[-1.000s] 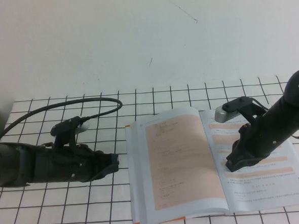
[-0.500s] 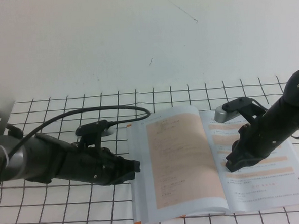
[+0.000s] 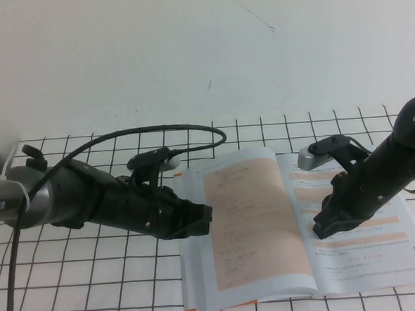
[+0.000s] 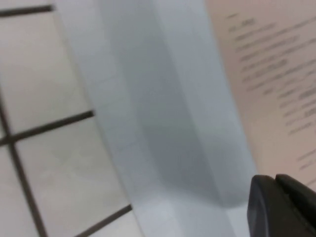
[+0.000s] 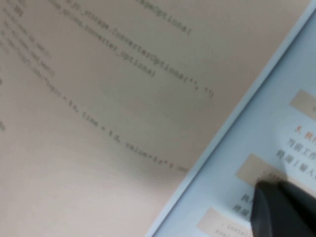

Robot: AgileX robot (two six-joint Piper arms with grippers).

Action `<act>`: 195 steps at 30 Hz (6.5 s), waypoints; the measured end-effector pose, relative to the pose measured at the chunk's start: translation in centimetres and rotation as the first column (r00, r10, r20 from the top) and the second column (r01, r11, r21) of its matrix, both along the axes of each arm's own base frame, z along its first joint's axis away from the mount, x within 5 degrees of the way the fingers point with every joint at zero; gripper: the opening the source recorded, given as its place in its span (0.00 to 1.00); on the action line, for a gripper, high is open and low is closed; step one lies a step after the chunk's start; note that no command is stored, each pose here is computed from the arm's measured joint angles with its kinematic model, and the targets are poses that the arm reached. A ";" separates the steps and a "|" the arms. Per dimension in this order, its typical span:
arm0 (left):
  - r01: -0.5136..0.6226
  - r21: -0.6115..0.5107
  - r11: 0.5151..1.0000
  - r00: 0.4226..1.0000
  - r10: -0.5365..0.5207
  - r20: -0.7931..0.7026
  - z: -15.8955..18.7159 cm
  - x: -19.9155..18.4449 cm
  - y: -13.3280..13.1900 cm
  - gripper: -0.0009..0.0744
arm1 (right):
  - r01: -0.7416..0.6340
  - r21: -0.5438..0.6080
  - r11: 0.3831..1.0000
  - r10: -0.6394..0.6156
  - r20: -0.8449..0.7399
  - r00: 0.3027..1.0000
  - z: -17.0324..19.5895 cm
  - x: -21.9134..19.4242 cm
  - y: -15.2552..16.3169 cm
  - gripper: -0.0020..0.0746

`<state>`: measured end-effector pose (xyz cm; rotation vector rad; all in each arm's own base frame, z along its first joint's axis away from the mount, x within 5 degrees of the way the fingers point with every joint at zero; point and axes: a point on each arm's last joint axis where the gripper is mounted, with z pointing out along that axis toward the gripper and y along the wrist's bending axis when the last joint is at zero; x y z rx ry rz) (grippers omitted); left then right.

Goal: Close book
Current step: 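Close the open booklet and leave it lying on the table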

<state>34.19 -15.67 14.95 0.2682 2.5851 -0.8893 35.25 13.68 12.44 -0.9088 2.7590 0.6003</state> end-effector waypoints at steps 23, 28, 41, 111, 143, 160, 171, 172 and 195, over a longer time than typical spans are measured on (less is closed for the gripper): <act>-0.022 0.262 0.965 0.992 0.053 -0.111 -0.6 0.4 0.9 0.01 | 0.001 0.000 1.000 -0.001 -0.005 1.000 0.0 0.0 -0.1 0.02; 0.034 0.251 0.967 0.996 -0.011 -0.094 -0.8 0.6 -1.6 0.01 | 0.001 -0.001 1.000 -0.001 -0.008 1.000 -0.2 0.0 -0.1 0.02; 0.176 0.190 0.966 0.984 -0.179 -0.004 2.4 1.7 -8.4 0.01 | 0.002 0.004 1.000 -0.002 -0.026 1.000 -0.5 0.1 -0.1 0.02; 0.026 0.183 0.983 0.973 0.017 -0.229 -0.4 4.4 -1.4 0.01 | 0.152 0.059 0.987 -0.158 0.118 0.980 1.3 -1.9 -4.7 0.02; 0.258 -0.098 0.961 0.964 -0.263 -0.031 7.0 4.5 -10.5 0.01 | 0.198 0.089 0.976 -0.214 0.234 0.948 5.0 -1.4 -6.7 0.02; 0.356 0.123 0.926 0.859 -0.376 0.346 27.6 -0.3 -8.0 0.01 | 0.112 0.241 0.964 -0.262 0.790 0.554 29.3 -13.4 -10.7 0.02; 0.232 0.150 0.961 0.721 -0.273 0.637 39.8 -14.4 0.9 0.01 | -0.008 0.196 0.981 -0.179 0.910 0.373 32.1 -24.7 -9.5 0.02; 0.216 0.148 0.965 0.715 -0.259 0.649 40.0 -15.7 1.8 0.01 | -0.010 0.195 0.981 -0.178 0.913 0.366 31.6 -25.5 -9.4 0.02; -0.003 0.027 1.000 0.724 -0.017 0.690 23.2 -24.0 8.1 0.01 | 0.039 0.129 0.991 -0.135 0.926 0.354 22.4 -31.5 -9.5 0.02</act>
